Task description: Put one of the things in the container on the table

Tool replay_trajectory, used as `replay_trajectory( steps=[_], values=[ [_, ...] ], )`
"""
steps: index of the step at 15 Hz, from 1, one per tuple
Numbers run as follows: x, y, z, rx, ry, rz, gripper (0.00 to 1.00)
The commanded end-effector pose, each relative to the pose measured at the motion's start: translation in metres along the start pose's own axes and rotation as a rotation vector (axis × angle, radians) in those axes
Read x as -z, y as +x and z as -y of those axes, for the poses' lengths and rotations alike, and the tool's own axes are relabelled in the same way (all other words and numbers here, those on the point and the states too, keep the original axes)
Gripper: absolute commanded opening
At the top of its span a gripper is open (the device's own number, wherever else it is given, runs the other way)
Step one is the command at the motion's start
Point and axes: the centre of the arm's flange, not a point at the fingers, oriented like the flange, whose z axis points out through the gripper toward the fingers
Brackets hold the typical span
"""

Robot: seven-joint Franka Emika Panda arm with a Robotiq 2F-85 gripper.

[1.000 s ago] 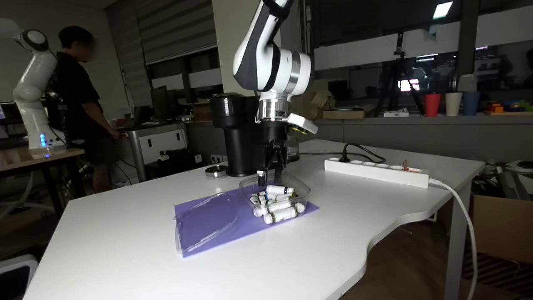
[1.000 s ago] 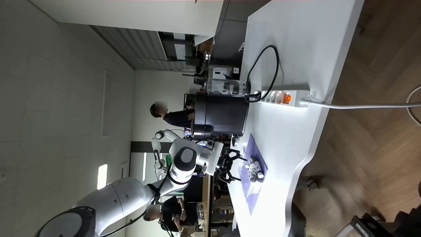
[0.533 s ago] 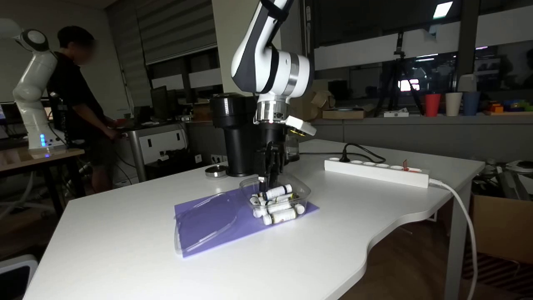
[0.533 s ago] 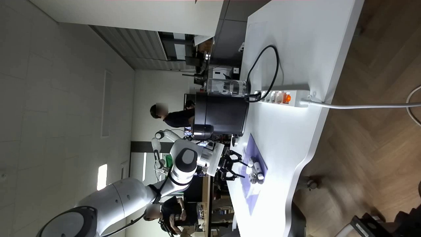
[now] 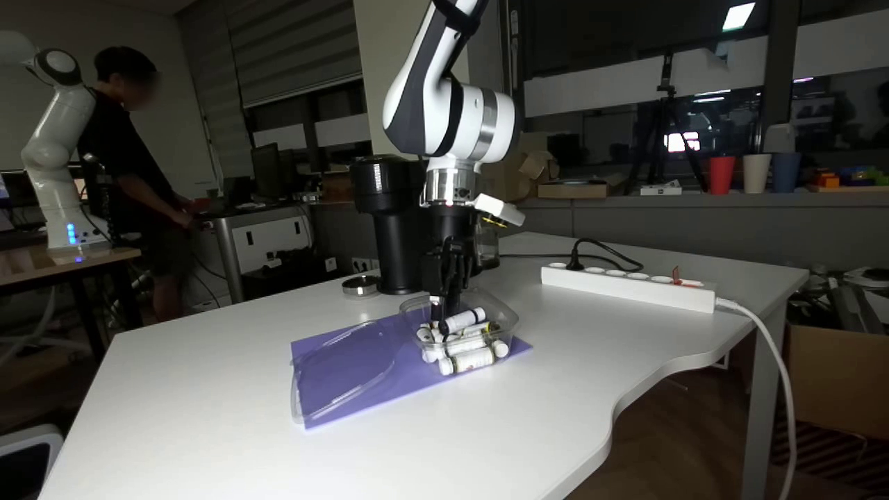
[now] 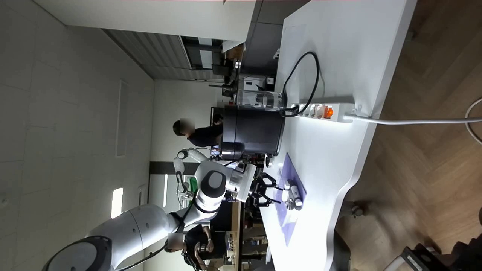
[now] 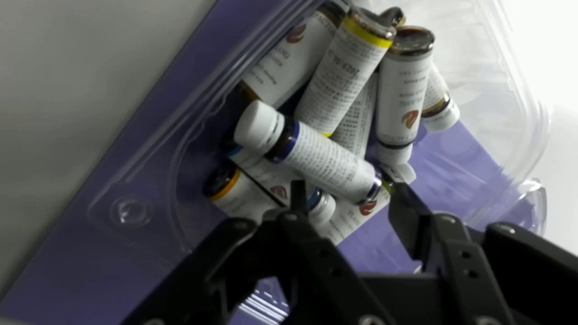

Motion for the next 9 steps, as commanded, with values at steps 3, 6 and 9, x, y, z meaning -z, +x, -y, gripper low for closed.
replay_trajectory(
  steps=[3, 6, 9],
  values=[
    [0.0058, -0.0045, 0.0024, 0.127, 0.018, 0.089, 0.96],
    [0.0021, -0.0082, 0.0018, 0.191, 0.021, 0.102, 1.00],
    [-0.0004, -0.0087, 0.0016, 0.227, 0.012, 0.097, 1.00]
  ],
)
